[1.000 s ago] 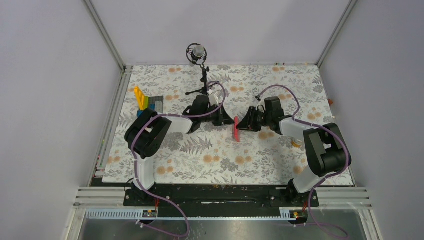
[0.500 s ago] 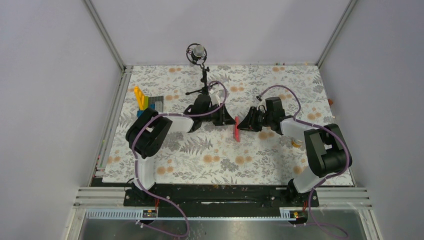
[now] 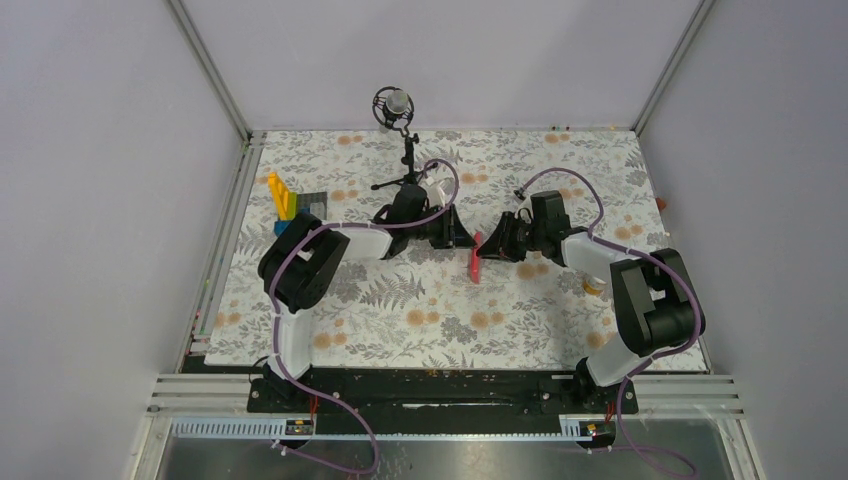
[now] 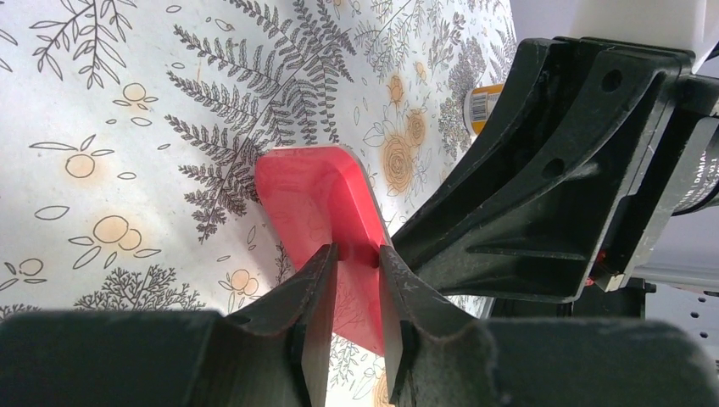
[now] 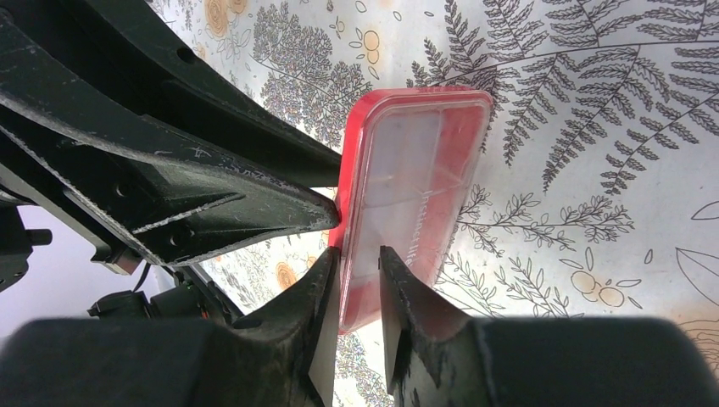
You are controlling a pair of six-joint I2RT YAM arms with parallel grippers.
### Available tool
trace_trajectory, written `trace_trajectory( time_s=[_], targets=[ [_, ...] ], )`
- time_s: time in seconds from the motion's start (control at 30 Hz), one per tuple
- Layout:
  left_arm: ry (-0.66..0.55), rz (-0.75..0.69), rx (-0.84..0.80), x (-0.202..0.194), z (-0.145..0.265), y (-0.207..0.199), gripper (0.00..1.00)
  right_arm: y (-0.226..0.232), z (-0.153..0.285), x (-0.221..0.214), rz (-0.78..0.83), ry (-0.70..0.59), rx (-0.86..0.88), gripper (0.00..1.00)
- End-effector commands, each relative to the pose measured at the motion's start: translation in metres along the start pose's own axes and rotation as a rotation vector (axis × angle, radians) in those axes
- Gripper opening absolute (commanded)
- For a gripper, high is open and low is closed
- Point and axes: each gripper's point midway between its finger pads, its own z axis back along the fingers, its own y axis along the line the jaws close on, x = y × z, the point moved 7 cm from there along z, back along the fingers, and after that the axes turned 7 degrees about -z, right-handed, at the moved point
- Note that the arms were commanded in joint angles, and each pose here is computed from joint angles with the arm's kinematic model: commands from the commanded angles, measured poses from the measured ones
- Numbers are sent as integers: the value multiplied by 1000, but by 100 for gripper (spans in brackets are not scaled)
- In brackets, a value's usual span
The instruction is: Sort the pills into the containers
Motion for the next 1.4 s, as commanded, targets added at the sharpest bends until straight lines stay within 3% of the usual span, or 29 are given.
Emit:
trace_trajectory(
  time_s=[0.0, 0.13, 0.3, 0.5, 0.77, 0.87, 1.17, 1.27, 1.37],
  targets=[
    [188, 22, 41, -48, -10, 9, 24, -24, -7, -5, 8, -5, -159, 7],
    [220, 1, 61, -52, -11, 10, 24, -24, -7, -3, 7, -14, -167, 17],
    [232, -5, 87, -54, -10, 11, 22, -24, -5, -5, 21, -20, -167, 23],
    [233, 0, 126, -55, -10, 15, 19, -18, -1, -3, 26, -57, -137, 52],
    [230, 1, 146, -54, -9, 16, 17, -23, -2, -3, -4, -72, -166, 47],
    [218, 1, 162, -53, -7, 15, 17, -23, 2, 0, 5, -88, -190, 56],
    [32, 0, 321, -32, 23, 21, 16, -15, 19, -10, 250, -127, -523, 93],
    [-50, 0, 351, -25, 41, 19, 18, -13, 16, -16, 307, -120, -592, 98],
    [-112, 7, 365, -22, 56, 19, 27, -6, 9, -20, 364, -110, -610, 99]
  ],
)
